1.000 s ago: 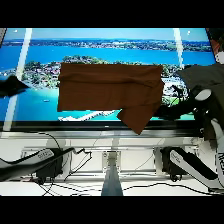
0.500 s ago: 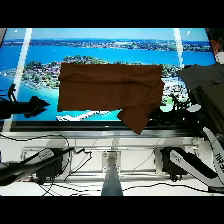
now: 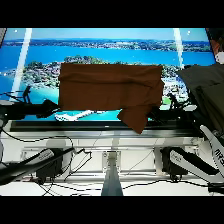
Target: Fold the clothes and pants, and hang the long-sleeved shirts on hangers.
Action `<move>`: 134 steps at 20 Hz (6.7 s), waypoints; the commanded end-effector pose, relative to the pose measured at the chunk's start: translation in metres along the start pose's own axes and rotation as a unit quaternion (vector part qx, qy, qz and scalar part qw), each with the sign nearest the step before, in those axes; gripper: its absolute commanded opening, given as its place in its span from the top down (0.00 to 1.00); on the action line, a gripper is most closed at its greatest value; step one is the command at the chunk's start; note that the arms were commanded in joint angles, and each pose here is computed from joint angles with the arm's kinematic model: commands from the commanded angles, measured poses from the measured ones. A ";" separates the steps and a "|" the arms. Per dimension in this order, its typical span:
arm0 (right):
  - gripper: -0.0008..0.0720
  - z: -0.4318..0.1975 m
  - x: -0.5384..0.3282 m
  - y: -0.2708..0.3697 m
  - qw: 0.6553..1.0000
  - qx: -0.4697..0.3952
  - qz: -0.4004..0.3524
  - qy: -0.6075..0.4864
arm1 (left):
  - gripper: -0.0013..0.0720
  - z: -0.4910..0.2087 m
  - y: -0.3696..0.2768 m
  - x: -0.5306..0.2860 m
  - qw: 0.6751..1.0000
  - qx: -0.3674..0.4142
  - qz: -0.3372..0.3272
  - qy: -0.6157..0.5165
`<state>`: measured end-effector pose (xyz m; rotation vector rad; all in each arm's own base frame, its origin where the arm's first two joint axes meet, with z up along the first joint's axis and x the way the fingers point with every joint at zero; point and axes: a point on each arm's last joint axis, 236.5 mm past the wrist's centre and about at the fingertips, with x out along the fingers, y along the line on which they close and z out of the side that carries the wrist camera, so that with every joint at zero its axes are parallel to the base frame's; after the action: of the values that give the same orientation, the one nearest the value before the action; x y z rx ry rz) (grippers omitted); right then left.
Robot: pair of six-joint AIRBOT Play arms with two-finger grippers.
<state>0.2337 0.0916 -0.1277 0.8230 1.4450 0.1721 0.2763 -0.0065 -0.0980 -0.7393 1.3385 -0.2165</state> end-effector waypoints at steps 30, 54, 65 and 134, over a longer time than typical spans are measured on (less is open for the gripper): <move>0.97 0.269 -0.107 0.197 0.899 -0.083 0.075 -0.424 | 0.97 0.272 -0.146 -0.024 0.920 0.127 0.032 -0.369; 0.05 0.217 -0.025 0.170 0.956 -0.160 0.027 -0.246 | 0.03 0.213 -0.066 0.083 0.990 0.079 0.012 -0.120; 0.97 0.153 -0.027 0.261 0.952 -0.262 0.085 -0.136 | 0.96 0.156 -0.144 -0.047 0.946 0.313 0.048 -0.072; 0.97 0.192 -0.377 0.144 0.886 -0.203 -0.244 -0.339 | 0.12 0.086 -0.246 -0.150 0.888 0.433 0.030 -0.154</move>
<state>0.4568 0.0050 0.1910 0.1440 0.9096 0.1358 0.3846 -0.0822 0.1714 0.0307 0.8262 -0.5822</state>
